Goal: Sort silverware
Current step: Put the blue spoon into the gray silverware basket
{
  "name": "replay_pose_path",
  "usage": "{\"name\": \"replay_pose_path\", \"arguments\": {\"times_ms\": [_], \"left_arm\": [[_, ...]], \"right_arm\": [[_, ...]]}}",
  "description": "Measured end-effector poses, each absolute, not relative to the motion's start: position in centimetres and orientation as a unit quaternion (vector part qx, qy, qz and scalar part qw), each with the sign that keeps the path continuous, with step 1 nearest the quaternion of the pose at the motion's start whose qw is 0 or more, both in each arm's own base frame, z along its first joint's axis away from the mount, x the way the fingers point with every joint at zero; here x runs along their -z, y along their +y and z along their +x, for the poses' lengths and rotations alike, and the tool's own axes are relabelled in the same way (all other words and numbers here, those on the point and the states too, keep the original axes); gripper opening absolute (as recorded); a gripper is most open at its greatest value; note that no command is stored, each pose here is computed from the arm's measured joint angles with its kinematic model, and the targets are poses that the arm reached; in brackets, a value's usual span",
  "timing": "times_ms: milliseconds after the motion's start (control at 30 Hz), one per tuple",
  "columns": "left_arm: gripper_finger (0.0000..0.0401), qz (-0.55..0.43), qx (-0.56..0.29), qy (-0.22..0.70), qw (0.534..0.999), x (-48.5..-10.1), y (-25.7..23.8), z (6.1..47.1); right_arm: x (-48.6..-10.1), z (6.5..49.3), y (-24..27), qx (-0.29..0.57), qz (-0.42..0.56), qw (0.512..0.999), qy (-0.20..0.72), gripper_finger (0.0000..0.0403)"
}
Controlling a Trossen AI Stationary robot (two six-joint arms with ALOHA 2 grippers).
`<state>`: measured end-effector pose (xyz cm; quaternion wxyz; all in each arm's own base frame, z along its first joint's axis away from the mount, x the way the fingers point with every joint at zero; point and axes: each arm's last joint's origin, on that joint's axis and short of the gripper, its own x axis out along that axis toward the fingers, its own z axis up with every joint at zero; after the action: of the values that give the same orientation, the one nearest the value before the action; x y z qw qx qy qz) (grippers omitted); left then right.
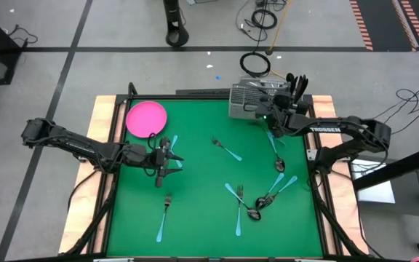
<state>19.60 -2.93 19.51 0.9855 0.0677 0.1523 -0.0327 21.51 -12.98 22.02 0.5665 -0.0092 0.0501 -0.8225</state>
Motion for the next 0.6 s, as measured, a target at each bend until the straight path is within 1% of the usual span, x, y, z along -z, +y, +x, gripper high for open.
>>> {"name": "replay_pose_path", "arguments": {"times_ms": [233,333,467,600], "left_arm": [[0.018,0.068,0.033,0.152,0.986,-19.5,-2.9,19.6],[0.018,0.068,0.033,0.151,0.986,-19.5,-2.9,19.6],[0.018,0.077,0.034,0.151,0.985,-19.5,-2.9,19.6],[0.018,0.077,0.034,0.151,0.985,-19.5,-2.9,19.6]], "right_arm": [[-20.8,21.5,-14.0,0.84,0.021,0.543,-0.002,0.0],[-20.1,21.7,-14.3,0.845,0.006,0.535,0.013,0.0],[-19.1,22.0,-14.4,0.84,-0.011,0.54,0.05,0.0],[-19.0,21.8,-14.7,0.845,-0.005,0.533,0.039,0.0]]}}
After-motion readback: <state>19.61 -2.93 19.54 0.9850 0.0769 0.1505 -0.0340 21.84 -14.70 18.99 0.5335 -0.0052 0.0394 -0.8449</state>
